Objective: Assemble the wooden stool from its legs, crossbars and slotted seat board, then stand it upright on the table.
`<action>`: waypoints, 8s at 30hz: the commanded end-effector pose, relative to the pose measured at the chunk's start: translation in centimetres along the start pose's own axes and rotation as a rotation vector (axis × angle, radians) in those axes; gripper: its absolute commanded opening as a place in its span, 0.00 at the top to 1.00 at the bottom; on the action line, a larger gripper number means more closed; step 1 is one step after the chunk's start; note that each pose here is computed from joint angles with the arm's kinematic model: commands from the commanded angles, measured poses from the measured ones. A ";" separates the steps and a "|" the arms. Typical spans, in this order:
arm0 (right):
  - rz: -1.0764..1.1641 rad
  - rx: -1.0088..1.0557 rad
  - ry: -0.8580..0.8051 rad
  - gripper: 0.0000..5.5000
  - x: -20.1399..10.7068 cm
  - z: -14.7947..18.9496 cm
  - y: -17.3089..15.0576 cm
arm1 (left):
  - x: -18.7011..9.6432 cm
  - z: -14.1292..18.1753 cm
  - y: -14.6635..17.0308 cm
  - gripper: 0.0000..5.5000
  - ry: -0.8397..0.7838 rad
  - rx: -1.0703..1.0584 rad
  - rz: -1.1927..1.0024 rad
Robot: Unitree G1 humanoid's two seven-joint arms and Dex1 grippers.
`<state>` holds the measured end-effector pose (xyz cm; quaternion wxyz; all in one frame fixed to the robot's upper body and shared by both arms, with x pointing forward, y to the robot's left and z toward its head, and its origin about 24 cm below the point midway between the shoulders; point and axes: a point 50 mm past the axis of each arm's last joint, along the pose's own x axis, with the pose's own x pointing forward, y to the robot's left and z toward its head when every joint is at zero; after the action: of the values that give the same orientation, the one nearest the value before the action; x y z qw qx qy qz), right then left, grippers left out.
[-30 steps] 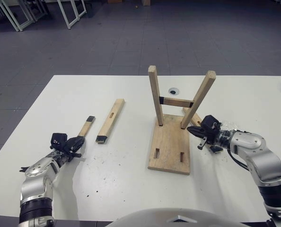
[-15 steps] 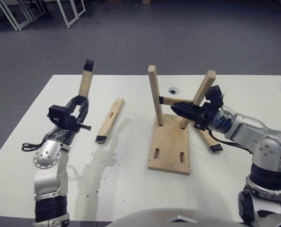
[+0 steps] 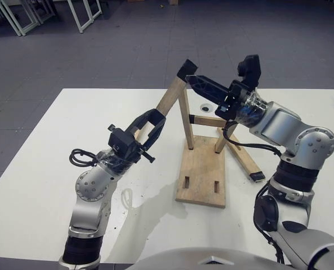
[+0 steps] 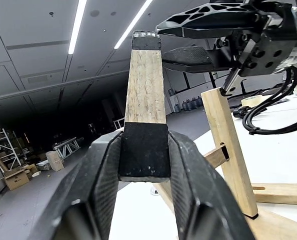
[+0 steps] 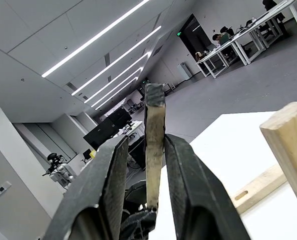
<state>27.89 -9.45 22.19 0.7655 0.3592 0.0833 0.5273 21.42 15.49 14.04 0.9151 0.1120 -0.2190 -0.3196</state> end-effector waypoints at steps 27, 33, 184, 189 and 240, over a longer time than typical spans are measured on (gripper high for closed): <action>-0.453 -0.224 0.181 0.93 -10.5 -0.2 -2.2 | -6.9 -7.1 0.0 0.58 0.488 0.107 0.004; -0.701 -0.367 0.280 0.93 -14.4 0.2 -5.9 | -6.6 -7.5 0.3 0.58 0.499 0.112 0.061; 0.140 -0.212 0.131 0.63 -1.1 0.4 3.3 | 6.2 4.7 6.5 0.30 -0.137 -1.372 -0.400; 0.151 -0.204 0.160 0.63 -1.2 -0.3 3.4 | 5.9 5.3 6.6 0.40 -0.145 -1.362 -0.464; -0.194 -0.814 1.079 0.42 -11.9 -9.5 -6.3 | -1.4 -8.6 -1.3 0.62 0.480 -0.495 -0.887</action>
<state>22.42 -15.86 8.05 0.7261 -0.2730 0.2808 0.5651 24.21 14.95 8.00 0.7167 -0.0117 0.0718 -0.6936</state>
